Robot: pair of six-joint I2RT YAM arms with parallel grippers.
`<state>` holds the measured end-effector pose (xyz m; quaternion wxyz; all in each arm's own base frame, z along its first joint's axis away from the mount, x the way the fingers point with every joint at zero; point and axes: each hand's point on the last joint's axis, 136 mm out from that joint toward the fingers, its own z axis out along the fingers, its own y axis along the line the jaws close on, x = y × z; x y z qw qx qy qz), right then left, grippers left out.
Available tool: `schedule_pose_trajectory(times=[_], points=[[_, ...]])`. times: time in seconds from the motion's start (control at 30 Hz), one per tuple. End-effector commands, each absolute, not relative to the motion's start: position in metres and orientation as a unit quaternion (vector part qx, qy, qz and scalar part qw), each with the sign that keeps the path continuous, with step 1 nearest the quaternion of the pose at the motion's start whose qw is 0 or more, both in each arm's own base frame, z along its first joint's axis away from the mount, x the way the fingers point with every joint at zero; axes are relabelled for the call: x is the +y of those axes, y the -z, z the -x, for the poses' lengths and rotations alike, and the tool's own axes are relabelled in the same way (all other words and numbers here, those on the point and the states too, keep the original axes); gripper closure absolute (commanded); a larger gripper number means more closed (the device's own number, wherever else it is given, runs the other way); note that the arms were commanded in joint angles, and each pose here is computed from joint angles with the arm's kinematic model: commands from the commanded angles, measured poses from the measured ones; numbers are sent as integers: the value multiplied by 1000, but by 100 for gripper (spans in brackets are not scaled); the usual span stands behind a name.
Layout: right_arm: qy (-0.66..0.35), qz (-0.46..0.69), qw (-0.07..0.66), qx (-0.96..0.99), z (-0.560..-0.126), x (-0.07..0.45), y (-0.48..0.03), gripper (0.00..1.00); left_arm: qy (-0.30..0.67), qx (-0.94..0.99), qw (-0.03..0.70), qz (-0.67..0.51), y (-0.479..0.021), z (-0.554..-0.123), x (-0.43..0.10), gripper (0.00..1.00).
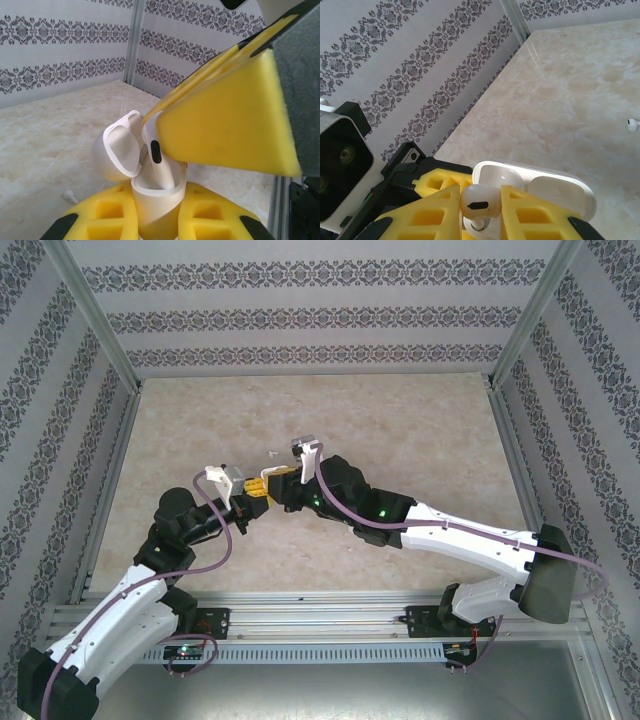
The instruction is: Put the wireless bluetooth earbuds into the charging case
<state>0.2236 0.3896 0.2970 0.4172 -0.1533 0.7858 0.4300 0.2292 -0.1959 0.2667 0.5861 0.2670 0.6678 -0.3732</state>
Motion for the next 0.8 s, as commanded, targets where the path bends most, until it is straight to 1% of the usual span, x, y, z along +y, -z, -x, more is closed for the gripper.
schedule_pose_trajectory(times=[0.0,0.3,0.47,0.57,0.77], points=[[-412,154,386,811,-215,381,-271,78,369,600,663,-253,-321,-230,-189,100],[-405,156,383,815,-215,381,-265,77,369,597,667,-249,-323,-229,-188,100],[-410,162,383,812,-214,384,-265,80,368,595,669,-250,-323,-229,-188,100],[-407,165,386,811,-214,385,-265,83,368,596,669,-250,-323,-230,-188,100],[-413,157,398,804,-216,386,-271,86,369,595,669,-248,-323,-230,-187,100]])
